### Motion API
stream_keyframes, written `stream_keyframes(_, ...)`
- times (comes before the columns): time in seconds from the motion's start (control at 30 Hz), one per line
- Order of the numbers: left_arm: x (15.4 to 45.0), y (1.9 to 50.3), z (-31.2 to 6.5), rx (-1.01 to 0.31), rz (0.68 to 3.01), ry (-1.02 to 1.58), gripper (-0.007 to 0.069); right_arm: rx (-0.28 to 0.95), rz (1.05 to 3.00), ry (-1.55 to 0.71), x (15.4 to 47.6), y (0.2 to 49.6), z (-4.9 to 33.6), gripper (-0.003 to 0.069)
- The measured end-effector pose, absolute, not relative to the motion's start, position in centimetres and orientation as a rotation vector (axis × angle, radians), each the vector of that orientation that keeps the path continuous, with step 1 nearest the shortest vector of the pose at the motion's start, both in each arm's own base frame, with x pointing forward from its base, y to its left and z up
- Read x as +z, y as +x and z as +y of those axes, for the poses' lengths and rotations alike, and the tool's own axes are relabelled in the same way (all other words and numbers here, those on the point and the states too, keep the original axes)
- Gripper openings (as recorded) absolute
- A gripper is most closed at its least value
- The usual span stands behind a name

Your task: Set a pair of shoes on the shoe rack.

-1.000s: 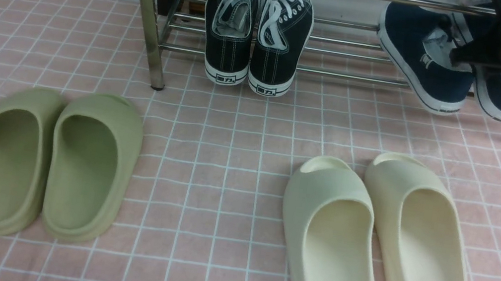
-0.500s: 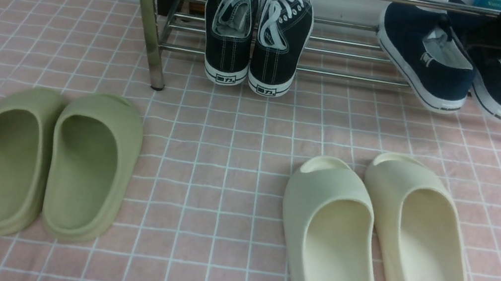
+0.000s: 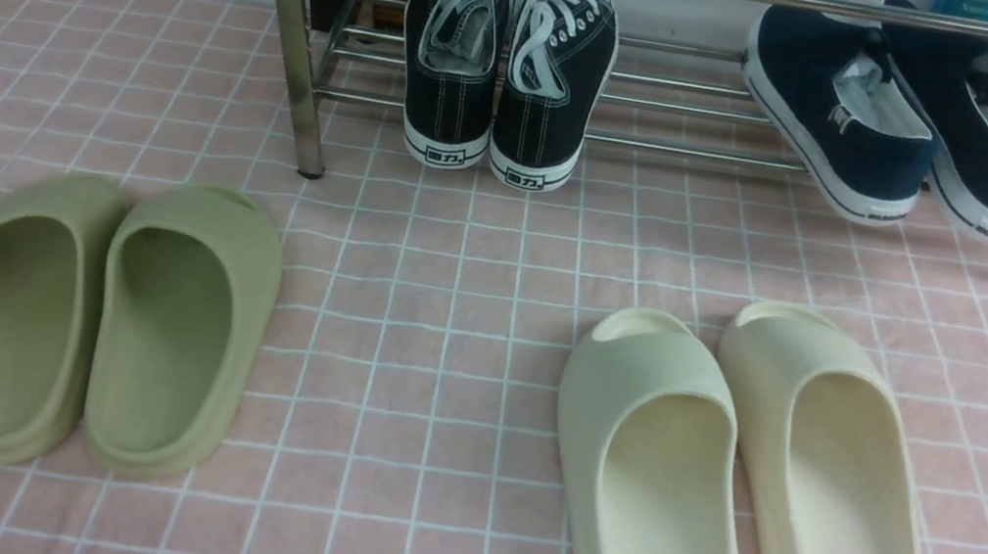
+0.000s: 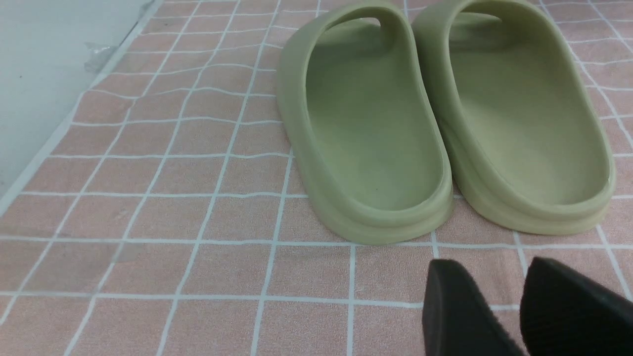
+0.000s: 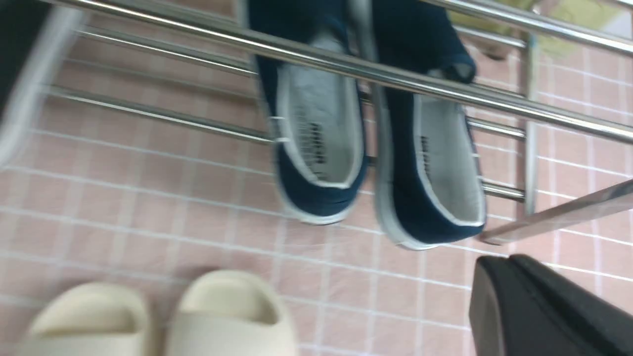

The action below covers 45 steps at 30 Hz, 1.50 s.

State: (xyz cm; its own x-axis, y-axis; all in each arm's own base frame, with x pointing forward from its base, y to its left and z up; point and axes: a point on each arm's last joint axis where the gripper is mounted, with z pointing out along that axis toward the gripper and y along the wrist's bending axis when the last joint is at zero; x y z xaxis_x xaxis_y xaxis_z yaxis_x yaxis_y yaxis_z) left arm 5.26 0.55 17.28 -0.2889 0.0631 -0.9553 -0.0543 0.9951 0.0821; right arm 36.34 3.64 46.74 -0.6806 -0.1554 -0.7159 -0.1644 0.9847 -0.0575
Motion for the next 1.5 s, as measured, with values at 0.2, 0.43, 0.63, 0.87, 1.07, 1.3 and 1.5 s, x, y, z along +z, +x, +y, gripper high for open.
stream_keyframes(0.2,17.3,5.3,0.5,0.114,1.86,0.007,0.0237,0.198,2.3,-0.345,48.5,27.9,4.4,-0.0018)
stream_keyframes(0.43,17.3,5.3,0.6,0.115,1.86,0.007,0.0237,0.235,2.218,-0.335,47.1,19.0,3.8,-0.0015)
stream_keyframes(0.63,17.3,5.3,0.6,0.116,1.86,0.007,0.0237,0.228,2.151,-0.31,44.2,13.4,3.1,-0.0011)
stream_keyframes(0.87,17.3,5.3,0.6,0.116,1.86,0.008,0.0238,0.306,2.138,-0.305,42.8,8.7,3.2,-0.0008)
stream_keyframes(1.07,17.3,5.3,0.6,0.116,1.86,0.008,0.0238,0.242,2.088,-0.363,43.0,5.3,2.7,-0.0016)
stream_keyframes(1.3,17.3,5.3,0.6,0.116,1.86,0.008,0.0238,0.199,1.97,-0.349,41.4,4.0,2.3,-0.0019)
stream_keyframes(1.5,17.3,5.3,0.6,0.117,1.86,0.008,0.0238,0.06,1.763,-0.147,34.4,6.0,1.1,-0.0019)
